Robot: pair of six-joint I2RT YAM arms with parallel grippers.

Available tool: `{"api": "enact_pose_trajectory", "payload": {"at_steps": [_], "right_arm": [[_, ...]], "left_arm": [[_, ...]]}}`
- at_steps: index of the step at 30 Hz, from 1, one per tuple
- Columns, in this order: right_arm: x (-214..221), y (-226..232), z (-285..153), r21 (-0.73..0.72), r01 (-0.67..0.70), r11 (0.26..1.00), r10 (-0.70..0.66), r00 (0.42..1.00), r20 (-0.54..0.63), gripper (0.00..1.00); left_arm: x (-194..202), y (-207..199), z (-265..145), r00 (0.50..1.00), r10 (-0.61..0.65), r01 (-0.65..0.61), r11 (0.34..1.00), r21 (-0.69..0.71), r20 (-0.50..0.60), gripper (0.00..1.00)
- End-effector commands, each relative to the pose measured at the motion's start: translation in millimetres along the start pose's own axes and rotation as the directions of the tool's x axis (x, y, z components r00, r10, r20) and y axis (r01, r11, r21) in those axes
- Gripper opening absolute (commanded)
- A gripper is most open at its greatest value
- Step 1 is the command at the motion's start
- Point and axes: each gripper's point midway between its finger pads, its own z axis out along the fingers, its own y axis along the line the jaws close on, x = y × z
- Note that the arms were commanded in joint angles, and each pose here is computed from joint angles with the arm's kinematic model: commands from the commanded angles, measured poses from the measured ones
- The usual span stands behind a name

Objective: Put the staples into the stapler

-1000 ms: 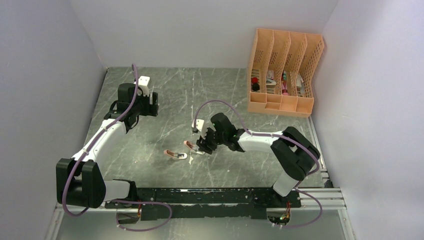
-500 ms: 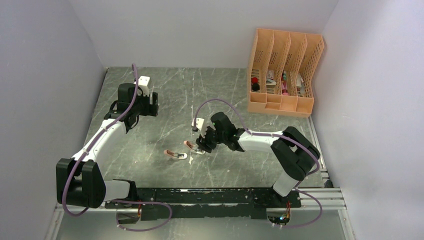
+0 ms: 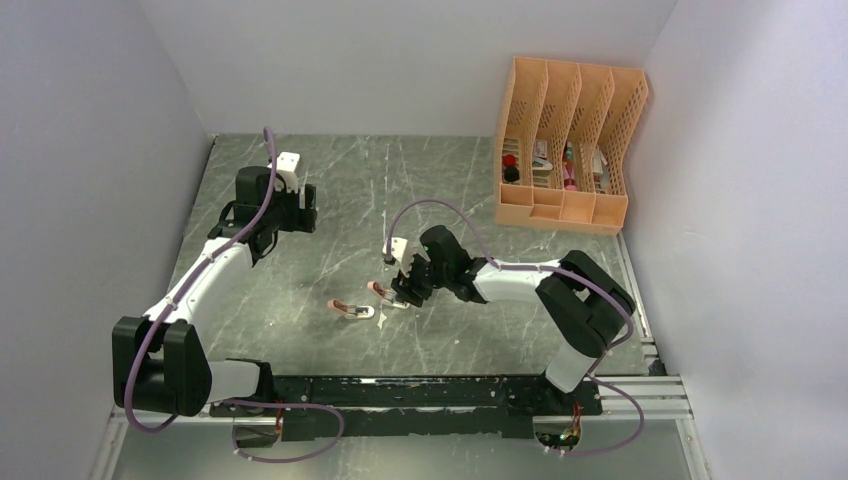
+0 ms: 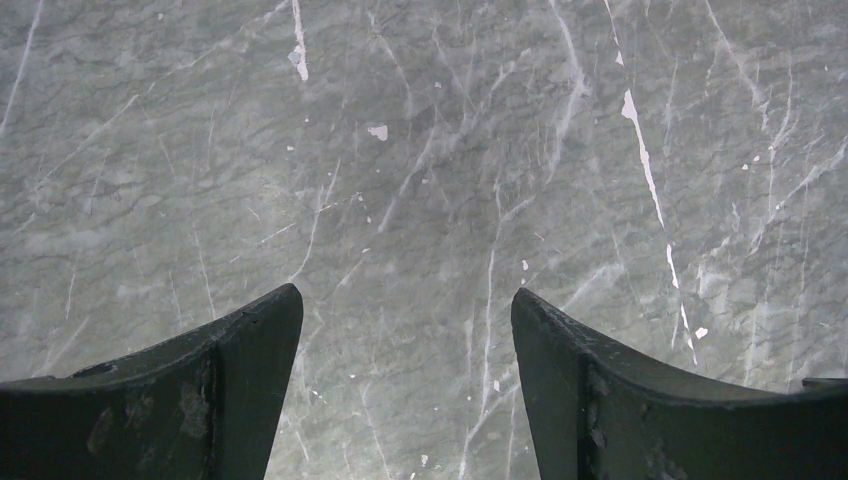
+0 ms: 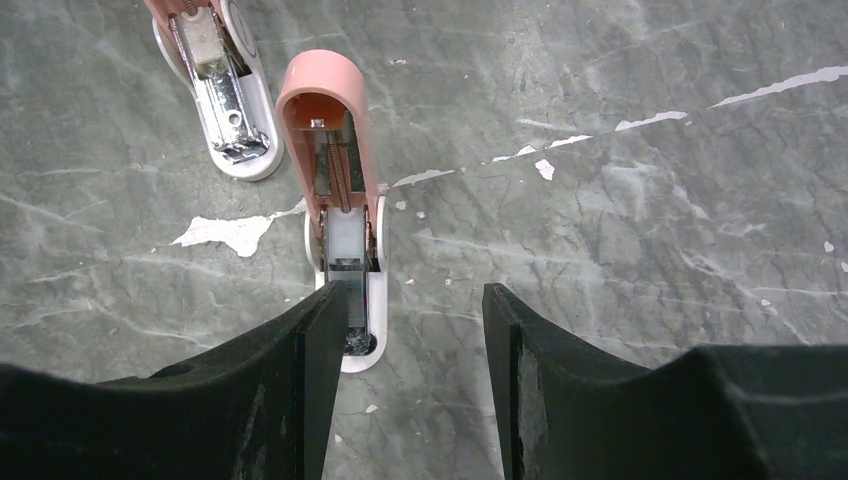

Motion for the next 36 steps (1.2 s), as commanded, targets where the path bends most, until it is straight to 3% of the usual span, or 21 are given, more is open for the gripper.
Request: {"api": "enact_pose_trajectory", "payload": {"at_steps": [1, 15, 29, 36], "right_arm": [[8.6, 1.0, 3.3, -0.006, -0.008, 1.000, 0.008, 1.000, -0.011, 0.56], [31.5, 6.6, -2.6, -0.007, -0.013, 1.000, 0.012, 0.997, -0.082, 0.54], [-57.0, -10.3, -18.7, 0.034, 0.043, 0.999, -0.047, 0.989, 0.139, 0.55], [-43.7, -20.9, -20.3, 0.104, 0.036, 0.994, -0.046, 0.994, 0.095, 0.55]], "left_arm": [[-5.3, -3.9, -0.4, 1.000, 0.013, -0.013, 1.000, 0.020, 0.005, 0.81], [-5.2, -4.6, 0.2, 1.000, 0.013, -0.013, 1.000, 0.024, 0.004, 0.81], [-5.6, -4.5, 0.0, 1.000, 0.013, -0.013, 1.000, 0.023, 0.005, 0.81], [-4.5, -4.8, 1.5, 1.000, 0.013, -0.013, 1.000, 0.026, 0.000, 0.81]]}}
